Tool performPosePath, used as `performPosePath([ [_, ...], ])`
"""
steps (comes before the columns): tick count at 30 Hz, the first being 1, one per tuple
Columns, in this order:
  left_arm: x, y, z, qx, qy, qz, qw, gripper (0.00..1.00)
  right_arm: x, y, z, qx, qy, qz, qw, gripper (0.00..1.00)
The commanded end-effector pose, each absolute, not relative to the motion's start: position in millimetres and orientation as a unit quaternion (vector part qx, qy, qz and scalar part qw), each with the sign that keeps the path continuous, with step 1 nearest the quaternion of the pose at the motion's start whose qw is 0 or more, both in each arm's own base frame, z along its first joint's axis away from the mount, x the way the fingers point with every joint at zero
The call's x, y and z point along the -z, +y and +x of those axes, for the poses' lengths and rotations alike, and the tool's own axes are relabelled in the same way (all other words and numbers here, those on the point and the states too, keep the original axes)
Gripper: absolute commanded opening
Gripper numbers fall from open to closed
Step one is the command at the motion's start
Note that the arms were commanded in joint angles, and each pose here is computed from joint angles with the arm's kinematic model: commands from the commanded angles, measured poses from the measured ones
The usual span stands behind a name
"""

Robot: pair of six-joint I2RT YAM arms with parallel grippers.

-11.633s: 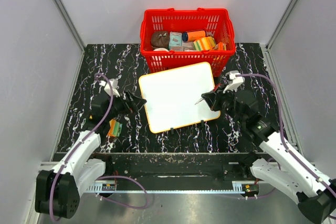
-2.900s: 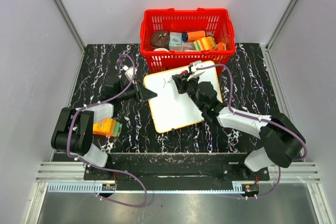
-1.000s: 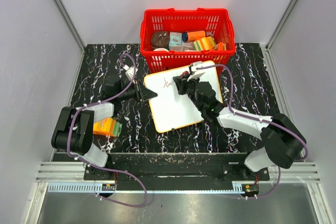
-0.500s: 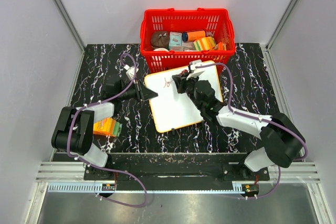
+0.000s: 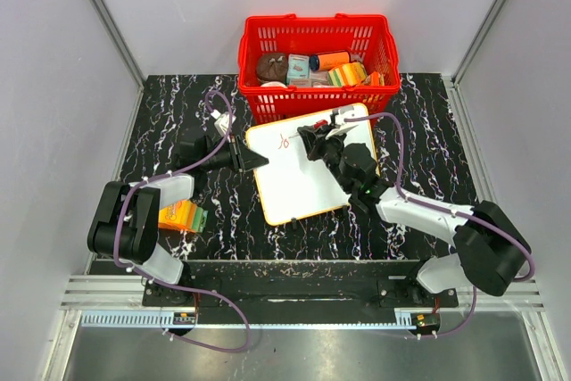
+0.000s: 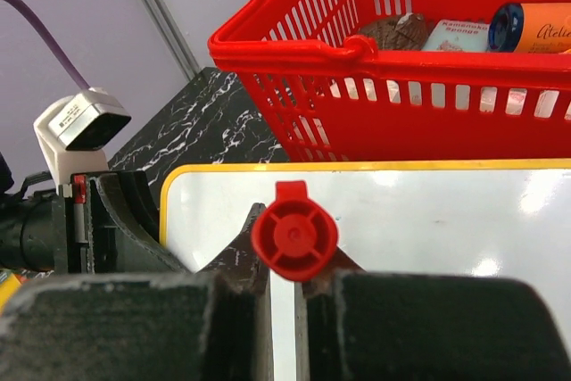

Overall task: Write a sentence on the whiteboard
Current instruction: Write on the whiteboard with the whiteboard.

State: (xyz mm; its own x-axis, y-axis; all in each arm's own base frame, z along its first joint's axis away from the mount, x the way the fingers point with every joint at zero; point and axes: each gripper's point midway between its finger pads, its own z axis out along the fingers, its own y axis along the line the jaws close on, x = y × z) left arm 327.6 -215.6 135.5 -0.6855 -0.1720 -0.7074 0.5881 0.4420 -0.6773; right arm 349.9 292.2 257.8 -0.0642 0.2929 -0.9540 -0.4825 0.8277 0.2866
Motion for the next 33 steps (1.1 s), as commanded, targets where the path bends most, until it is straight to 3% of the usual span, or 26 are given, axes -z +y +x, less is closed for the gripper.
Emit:
performPosePath([
  [1, -105, -207, 343, 0.430, 0.786, 0.169, 0.412, 0.00, -296, 280, 352, -0.287, 0.631, -0.044, 0.720, 0.00],
  [33, -104, -210, 341, 0.430, 0.787, 0.175, 0.406, 0.00, -259, 294, 371, -0.258, 0.663, -0.051, 0.701, 0.00],
])
